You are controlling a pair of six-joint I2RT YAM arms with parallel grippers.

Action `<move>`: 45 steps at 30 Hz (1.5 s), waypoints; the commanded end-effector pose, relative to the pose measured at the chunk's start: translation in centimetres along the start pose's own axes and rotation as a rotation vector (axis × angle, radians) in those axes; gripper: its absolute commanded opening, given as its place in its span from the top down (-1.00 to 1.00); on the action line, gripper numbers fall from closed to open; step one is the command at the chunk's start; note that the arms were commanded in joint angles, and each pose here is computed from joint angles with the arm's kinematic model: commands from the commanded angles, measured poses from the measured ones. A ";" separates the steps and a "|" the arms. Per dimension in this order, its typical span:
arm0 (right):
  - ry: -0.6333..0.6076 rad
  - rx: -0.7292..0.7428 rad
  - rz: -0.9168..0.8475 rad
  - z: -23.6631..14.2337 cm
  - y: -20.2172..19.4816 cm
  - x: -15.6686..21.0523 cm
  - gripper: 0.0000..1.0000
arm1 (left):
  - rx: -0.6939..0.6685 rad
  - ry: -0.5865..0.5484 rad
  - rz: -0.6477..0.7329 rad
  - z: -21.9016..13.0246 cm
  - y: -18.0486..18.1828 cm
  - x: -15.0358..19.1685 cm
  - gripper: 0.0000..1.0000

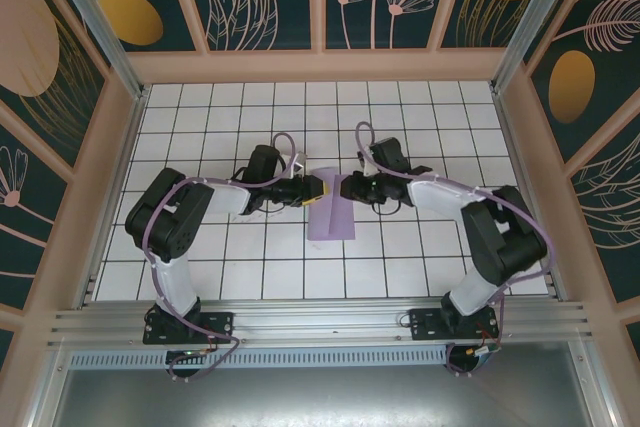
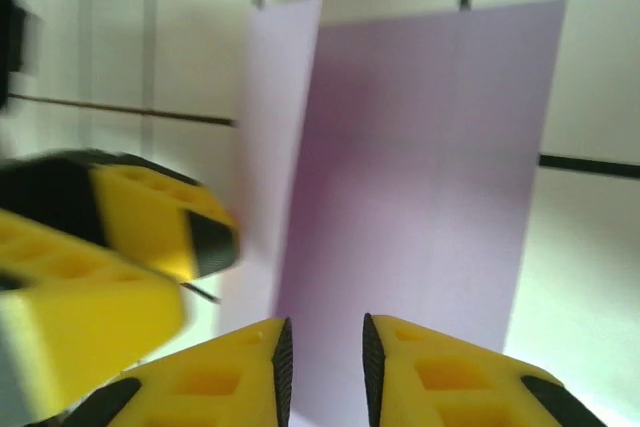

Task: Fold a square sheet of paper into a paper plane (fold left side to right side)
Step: First fold in half a square sheet of paper at the center of the table.

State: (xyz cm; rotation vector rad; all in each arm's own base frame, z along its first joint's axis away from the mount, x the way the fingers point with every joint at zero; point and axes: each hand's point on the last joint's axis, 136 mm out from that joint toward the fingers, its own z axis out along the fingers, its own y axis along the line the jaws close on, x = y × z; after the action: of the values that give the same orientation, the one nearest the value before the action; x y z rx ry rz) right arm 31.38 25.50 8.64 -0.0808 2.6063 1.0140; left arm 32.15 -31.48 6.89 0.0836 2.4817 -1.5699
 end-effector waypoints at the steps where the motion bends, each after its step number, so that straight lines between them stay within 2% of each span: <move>1: -0.012 -0.157 0.031 -0.9 2.5 -0.3 0.26 | 0.022 -0.013 0.026 0.4 -0.7 -0.8 0.15; 4: 0.023 -0.225 0.070 -0.2 3.2 0.1 0.20 | 0.015 -0.017 0.024 0.4 -0.5 -0.8 0.19; 8: 0.047 -0.203 0.100 1.0 2.6 0.6 0.19 | 0.013 -0.019 0.024 0.4 -0.5 -0.8 0.23; 18: 0.141 -0.212 0.128 3.2 2.3 2.6 0.30 | 0.008 -0.018 0.026 0.3 -0.6 -0.8 0.30; 19: 0.145 -0.210 0.131 3.3 2.3 2.7 0.38 | 0.007 -0.018 0.024 0.2 -0.6 -0.8 0.30; 23: 0.140 -0.173 0.129 3.4 1.6 2.6 0.89 | -0.001 -0.032 0.040 -0.2 -1.1 -1.0 0.30; 25: 0.129 -0.143 0.129 3.2 1.0 2.4 1.00 | -0.025 -0.048 0.056 -0.6 -1.3 -1.3 0.26; 29: 0.106 -0.041 0.130 2.8 -1.0 2.0 1.00 | -0.118 -0.097 0.087 -2.0 -1.4 -1.9 0.07; 34: 0.087 0.063 0.128 2.3 -3.0 1.7 1.00 | -0.258 -0.117 0.090 -3.2 0.5 -1.7 -0.10; 45: 0.087 0.117 0.115 2.1 -3.9 1.7 1.00 | -0.371 -0.019 0.079 0.7 2.8 -0.8 -0.23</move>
State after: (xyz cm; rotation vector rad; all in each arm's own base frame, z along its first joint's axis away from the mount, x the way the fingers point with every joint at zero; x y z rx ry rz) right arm 30.36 24.42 3.06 0.0807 2.7922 0.9464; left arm 33.20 -30.55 5.12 0.0819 2.6285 -1.1379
